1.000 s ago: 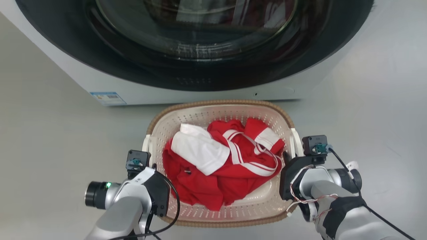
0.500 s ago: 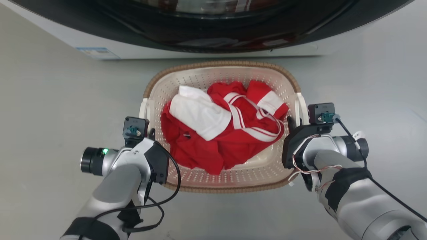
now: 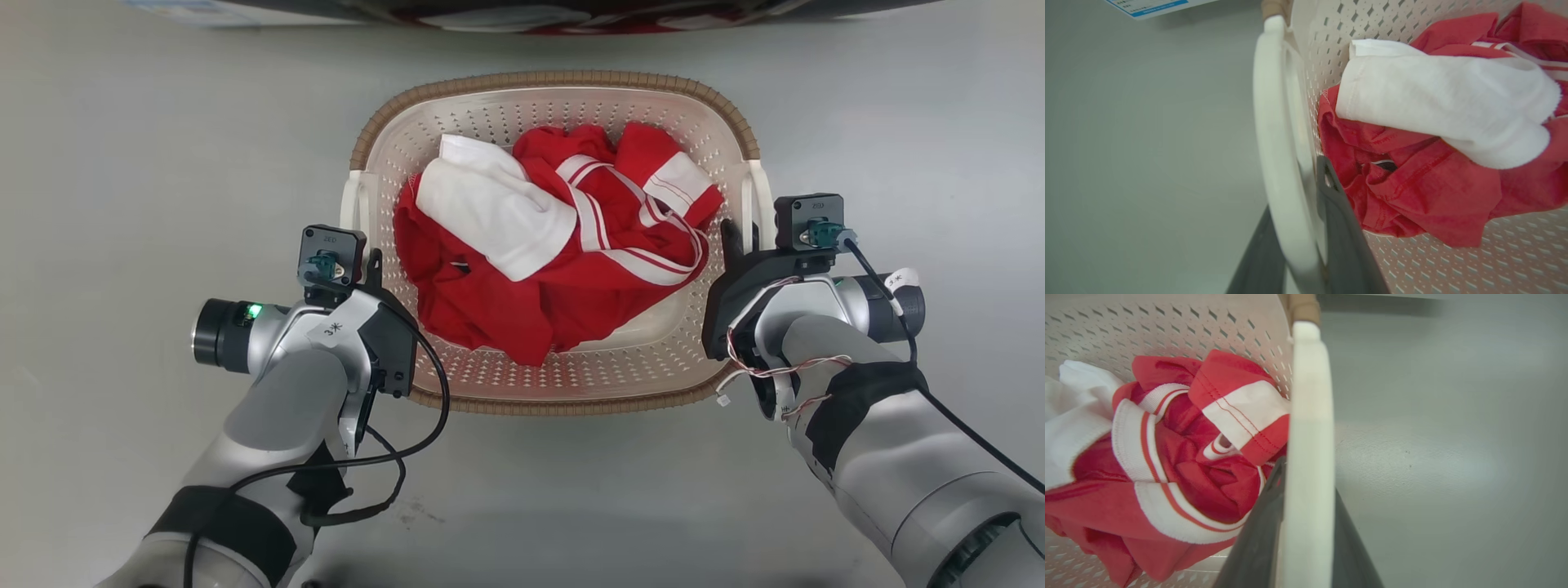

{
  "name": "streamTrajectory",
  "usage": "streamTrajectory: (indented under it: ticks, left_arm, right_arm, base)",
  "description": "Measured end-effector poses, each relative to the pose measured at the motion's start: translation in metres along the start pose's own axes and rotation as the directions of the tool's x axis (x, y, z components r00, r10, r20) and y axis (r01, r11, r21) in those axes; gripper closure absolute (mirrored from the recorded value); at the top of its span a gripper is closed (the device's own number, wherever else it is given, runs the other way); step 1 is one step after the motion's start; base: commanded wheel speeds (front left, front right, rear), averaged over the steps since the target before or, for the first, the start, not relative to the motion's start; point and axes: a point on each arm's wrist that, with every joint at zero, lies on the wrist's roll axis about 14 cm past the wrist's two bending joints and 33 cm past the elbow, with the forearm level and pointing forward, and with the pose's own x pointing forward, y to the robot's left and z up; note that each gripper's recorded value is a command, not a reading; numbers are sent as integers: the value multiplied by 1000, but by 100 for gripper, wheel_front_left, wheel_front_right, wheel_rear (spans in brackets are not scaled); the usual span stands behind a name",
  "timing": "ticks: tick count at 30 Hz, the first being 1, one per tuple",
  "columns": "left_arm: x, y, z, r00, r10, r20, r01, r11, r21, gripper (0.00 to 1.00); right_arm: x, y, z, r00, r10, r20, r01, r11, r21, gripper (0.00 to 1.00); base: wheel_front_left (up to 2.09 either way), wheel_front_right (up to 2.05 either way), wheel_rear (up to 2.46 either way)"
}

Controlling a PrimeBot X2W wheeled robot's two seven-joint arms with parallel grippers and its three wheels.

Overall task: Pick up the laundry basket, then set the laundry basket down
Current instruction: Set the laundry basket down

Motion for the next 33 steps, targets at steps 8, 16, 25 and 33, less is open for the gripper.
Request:
streamTrajectory:
  ticks: [8,16,25,33]
  left_arm:
    - [7,10,-2,1000,21,3,-21,1000,-3,100]
    - [10,16,7,999,35,25,-35,999,1,100]
    - [11,20,5,999,44,28,-45,999,5,100]
    - [12,22,13,997,49,55,-50,999,14,83]
  right_arm:
    - [14,5,1,1000,17,14,-17,1000,-4,100]
    - [19,8,6,999,26,30,-26,1000,-10,100]
    - [23,9,9,999,29,40,-29,999,-15,100]
    - [24,8,6,999,27,39,-26,999,-33,60]
  base:
    - [0,0,0]
    - [0,0,0]
    - [0,0,0]
    - [0,0,0]
